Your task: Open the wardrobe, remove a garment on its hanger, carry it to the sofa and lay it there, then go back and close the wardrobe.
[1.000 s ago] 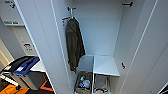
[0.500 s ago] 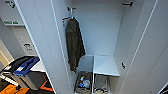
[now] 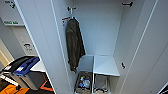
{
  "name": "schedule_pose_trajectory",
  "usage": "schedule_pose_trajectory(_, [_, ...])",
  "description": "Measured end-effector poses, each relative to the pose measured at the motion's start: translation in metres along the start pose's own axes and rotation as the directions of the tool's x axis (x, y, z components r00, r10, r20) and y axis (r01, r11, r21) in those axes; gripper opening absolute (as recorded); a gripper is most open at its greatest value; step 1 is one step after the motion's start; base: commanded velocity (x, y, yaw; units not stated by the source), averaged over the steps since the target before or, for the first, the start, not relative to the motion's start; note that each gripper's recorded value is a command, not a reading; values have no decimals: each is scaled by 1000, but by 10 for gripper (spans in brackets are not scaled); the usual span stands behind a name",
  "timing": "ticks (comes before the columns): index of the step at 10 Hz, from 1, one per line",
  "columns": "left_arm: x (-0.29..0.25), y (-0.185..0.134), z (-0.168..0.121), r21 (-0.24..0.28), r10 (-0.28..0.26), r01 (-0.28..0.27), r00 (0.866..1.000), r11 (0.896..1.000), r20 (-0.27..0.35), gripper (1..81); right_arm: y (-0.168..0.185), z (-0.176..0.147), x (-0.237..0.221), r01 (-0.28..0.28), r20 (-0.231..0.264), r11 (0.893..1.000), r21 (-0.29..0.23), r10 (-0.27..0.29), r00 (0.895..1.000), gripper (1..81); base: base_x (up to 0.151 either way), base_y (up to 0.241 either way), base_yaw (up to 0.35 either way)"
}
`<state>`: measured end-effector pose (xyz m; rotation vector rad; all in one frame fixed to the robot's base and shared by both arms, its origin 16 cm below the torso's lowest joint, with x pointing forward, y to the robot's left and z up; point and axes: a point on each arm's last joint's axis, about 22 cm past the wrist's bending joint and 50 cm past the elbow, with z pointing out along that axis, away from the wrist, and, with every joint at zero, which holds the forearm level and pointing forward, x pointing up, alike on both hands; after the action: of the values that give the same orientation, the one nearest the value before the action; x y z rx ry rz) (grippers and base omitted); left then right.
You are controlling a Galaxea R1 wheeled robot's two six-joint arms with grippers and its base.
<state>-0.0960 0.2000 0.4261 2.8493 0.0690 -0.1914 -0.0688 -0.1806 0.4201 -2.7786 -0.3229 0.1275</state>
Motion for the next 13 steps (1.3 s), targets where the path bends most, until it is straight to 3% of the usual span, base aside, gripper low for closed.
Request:
schedule_pose_trajectory(3, [28, 27, 0, -87, -86, 78, 993, 993, -87, 811, -12, -3, -5, -5, 6, 999, 50, 5, 1000, 811, 0, 0, 0])
schedule_pose_trajectory(5, [40, 38, -2, -116, -83, 69, 989, 991, -119, 811, -22, -11, -2, -10, -3, 994, 113, 11, 1000, 811, 0, 0, 0])
schedule_pose_trajectory(7, [38, 19, -10, -111, -81, 68, 989, 991, -122, 811, -19, -25, 2, -12, -11, 988, 156, 14, 1000, 811, 0, 0, 0])
schedule_pose_trajectory(10, [46, 43, -23, -205, -98, 65, 983, 977, -154, 811, -1, -33, -2, -13, -6, 989, 145, 14, 1000, 811, 0, 0, 0])
schedule_pose_trajectory(13, [48, 20, -29, -183, -107, 74, 979, 980, -173, 811, -8, -29, -1, -14, -7, 989, 146, 15, 1000, 811, 0, 0, 0])
